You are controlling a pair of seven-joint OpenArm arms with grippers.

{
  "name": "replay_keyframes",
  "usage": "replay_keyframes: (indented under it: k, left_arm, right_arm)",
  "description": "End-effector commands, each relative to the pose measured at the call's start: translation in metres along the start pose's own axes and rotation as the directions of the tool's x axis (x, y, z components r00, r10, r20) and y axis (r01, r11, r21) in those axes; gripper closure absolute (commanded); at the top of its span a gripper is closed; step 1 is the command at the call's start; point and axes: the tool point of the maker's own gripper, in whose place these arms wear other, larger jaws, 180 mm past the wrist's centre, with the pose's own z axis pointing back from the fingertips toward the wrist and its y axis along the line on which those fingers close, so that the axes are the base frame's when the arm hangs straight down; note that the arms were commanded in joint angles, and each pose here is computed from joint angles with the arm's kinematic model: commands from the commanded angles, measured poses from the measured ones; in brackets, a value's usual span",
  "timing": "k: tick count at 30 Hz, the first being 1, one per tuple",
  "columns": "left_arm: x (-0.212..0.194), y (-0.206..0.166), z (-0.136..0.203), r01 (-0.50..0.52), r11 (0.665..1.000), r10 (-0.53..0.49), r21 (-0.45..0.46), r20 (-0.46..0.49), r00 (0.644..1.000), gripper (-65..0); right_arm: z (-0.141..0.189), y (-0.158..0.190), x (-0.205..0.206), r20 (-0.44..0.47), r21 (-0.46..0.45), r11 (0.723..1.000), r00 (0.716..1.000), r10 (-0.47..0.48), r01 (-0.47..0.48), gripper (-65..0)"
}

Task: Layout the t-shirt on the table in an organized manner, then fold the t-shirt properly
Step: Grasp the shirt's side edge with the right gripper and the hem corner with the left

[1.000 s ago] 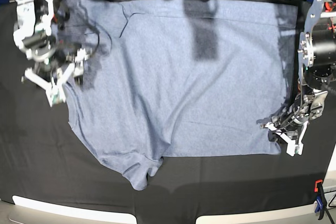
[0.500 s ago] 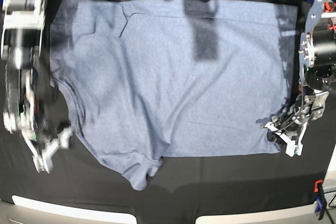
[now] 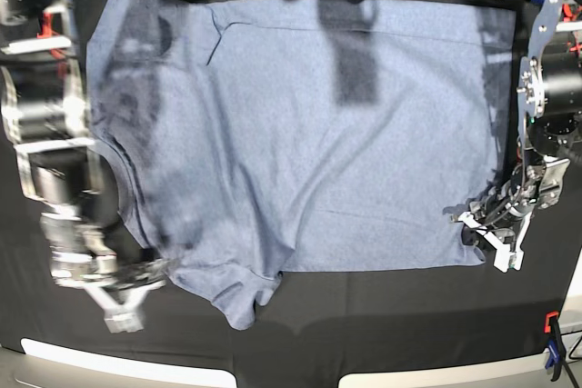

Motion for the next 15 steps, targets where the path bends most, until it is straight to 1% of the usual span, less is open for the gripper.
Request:
replay_keyframes:
  k: [1, 6, 8, 15]
  left_arm:
    - [0.022, 0.002, 0.000, 0.013, 1.000, -0.013, 0.002, 0.030, 0.999, 0.0]
    - [0.022, 0.002, 0.000, 0.013, 1.000, -0.013, 0.002, 0.032, 0.999, 0.0]
    - [0.023, 0.002, 0.000, 0.012, 1.000, -0.012, 0.002, 0.035, 0.999, 0.0]
    - [0.024, 0.002, 0.000, 0.013, 1.000, -0.013, 0.002, 0.040, 0.999, 0.0]
  right_arm:
    - [0.008, -0.016, 0.030, 0.068, -0.049, 0.999, 0.998, 0.002, 0.001, -31.5]
    - [0.004, -0.023, 0.025, 0.057, -0.120, 0.992, 0.997, 0.051, -0.044, -31.5]
    - [0.006, -0.030, 0.026, 0.061, -0.140, 0.989, 0.997, 0.047, -0.038, -31.4]
    - [0.007, -0.041, 0.014, 0.041, -0.155, 0.987, 0.998, 0.038, -0.032, -31.4]
